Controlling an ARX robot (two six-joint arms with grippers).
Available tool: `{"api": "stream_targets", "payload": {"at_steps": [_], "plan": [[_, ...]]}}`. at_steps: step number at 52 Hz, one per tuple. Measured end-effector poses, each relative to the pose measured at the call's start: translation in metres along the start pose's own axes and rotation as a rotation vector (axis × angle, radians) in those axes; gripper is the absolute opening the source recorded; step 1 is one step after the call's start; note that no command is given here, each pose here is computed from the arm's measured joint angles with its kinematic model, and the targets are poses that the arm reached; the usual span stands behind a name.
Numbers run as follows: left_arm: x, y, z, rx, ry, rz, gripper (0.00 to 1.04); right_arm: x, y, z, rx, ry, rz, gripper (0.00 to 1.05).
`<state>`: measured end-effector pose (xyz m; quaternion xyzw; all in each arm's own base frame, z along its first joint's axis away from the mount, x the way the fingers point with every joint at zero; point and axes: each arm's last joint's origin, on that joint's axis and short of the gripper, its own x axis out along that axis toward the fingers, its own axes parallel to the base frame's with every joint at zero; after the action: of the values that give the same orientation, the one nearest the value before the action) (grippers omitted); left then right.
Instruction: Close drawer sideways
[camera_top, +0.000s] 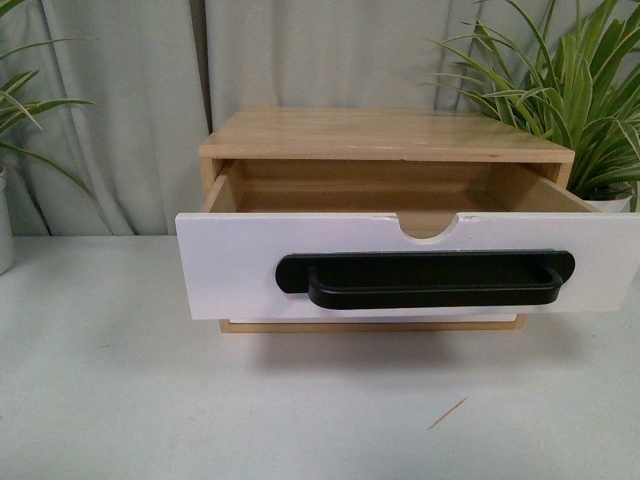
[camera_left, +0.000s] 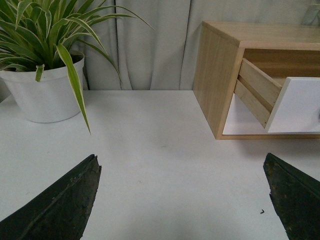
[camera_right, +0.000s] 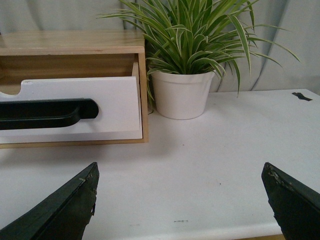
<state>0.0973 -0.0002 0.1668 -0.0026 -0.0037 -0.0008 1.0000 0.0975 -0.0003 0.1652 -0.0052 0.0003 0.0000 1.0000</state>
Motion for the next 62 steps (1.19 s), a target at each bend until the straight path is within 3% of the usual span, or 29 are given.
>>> {"api": "stream_targets", "payload": {"at_steps": [7, 10, 13, 15, 17, 21, 25, 35, 49, 62], "plan": [[0.0, 0.0, 0.0, -0.003, 0.002, 0.011, 0.99, 0.0, 0.0, -0.001, -0.012, 0.036, 0.046, 0.96], [0.002, 0.0, -0.001, -0.065, 0.074, 0.191, 0.99, 0.001, -0.001, 0.001, -0.046, 0.217, 0.233, 0.96], [0.008, -0.006, 0.0, -0.136, 0.199, 0.458, 0.99, 0.007, -0.003, 0.003, -0.035, 0.349, 0.415, 0.96], [0.013, -0.012, 0.0, -0.182, 0.209, 0.582, 0.99, 0.015, -0.004, 0.006, -0.05, 0.383, 0.519, 0.96], [0.019, -0.018, 0.002, -0.256, 0.186, 0.643, 0.99, 0.021, -0.004, 0.007, -0.077, 0.396, 0.544, 0.96], [0.039, -0.035, 0.014, -0.437, 0.148, 0.566, 0.99, 0.04, -0.007, 0.007, -0.225, 0.411, 0.558, 0.96], [0.055, -0.05, 0.021, -0.511, 0.149, 0.48, 0.99, 0.05, -0.007, 0.0, -0.339, 0.426, 0.567, 0.96], [0.092, -0.087, 0.025, -0.548, 0.213, 0.283, 0.99, 0.074, 0.0, -0.001, -0.577, 0.329, 0.547, 0.96], [0.124, -0.116, 0.024, -0.515, 0.314, 0.132, 0.99, 0.103, 0.019, 0.017, -0.701, 0.21, 0.517, 0.96], [0.154, -0.131, 0.021, -0.507, 0.37, 0.023, 0.99, 0.151, 0.04, 0.022, -0.74, 0.217, 0.535, 0.96]]}}
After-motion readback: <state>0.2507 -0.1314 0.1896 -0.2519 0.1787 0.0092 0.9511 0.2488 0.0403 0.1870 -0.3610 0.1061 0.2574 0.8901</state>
